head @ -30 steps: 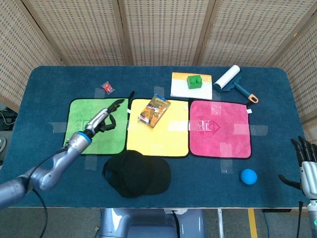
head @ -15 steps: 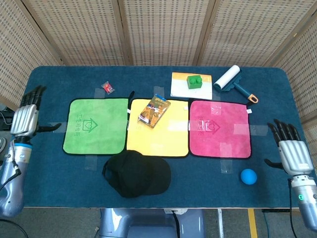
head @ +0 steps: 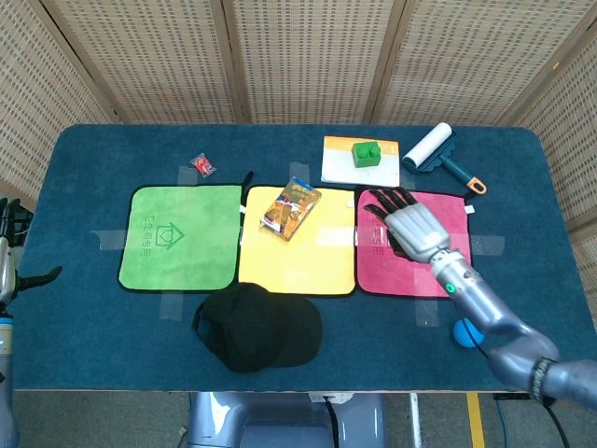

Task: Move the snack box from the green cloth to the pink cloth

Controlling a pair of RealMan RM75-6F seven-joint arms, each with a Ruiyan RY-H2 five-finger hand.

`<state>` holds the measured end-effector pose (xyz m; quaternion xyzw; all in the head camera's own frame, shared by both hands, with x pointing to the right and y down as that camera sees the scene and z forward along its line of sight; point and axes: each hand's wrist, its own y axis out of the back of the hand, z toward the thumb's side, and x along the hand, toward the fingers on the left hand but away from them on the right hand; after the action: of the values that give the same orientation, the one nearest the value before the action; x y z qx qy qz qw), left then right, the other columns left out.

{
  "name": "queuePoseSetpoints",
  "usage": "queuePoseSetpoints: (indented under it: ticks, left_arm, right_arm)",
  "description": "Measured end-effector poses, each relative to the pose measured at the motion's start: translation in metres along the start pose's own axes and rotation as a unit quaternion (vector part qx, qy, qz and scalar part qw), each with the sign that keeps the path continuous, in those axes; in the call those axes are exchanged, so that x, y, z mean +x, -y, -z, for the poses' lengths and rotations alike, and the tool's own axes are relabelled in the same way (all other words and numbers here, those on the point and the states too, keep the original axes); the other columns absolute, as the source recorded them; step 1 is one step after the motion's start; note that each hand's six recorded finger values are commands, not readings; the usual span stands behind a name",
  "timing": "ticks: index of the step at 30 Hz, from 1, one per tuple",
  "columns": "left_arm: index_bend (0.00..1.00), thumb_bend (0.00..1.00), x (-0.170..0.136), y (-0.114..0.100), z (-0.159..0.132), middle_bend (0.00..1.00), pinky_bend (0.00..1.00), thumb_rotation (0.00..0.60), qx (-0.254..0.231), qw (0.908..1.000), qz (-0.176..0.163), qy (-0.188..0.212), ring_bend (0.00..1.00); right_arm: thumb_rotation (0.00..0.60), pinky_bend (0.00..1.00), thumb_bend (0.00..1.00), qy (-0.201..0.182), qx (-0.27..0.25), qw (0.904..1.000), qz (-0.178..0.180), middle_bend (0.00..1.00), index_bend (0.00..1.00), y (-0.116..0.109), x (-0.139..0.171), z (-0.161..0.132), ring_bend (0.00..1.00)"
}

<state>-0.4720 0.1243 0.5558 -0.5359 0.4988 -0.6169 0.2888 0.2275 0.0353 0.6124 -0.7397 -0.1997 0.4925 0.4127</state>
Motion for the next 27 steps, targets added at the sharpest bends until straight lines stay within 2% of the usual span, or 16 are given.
queuePoseSetpoints:
  ticks: [6, 15, 21, 27]
  left_arm:
    - [0.0, 0.0, 0.009, 0.006, 0.003, 0.0, 0.0, 0.6, 0.003, 1.0, 0.008, -0.004, 0.0]
    - [0.0, 0.0, 0.018, 0.013, 0.008, 0.0, 0.0, 0.6, 0.011, 0.9996, 0.015, -0.019, 0.0]
    - [0.0, 0.0, 0.022, 0.017, 0.014, 0.0, 0.0, 0.6, 0.018, 0.9992, 0.018, -0.032, 0.0]
    - [0.0, 0.0, 0.025, 0.017, 0.018, 0.0, 0.0, 0.6, 0.018, 0.9989, 0.017, -0.041, 0.0]
  right_arm:
    - [0.6, 0.0, 1.0, -0.02, 0.007, 0.9996, -0.019, 0.08, 0.21, -0.001, -0.068, -0.042, 0.0]
    - [0.6, 0.0, 1.0, -0.019, 0.023, 0.9989, -0.037, 0.1, 0.21, 0.008, -0.145, -0.09, 0.02]
    - [0.6, 0.0, 1.0, -0.004, 0.033, 0.998, -0.054, 0.13, 0.21, 0.02, -0.184, -0.111, 0.07]
    - [0.6, 0.0, 1.0, -0.001, 0.034, 0.9961, -0.081, 0.14, 0.22, 0.039, -0.204, -0.134, 0.07]
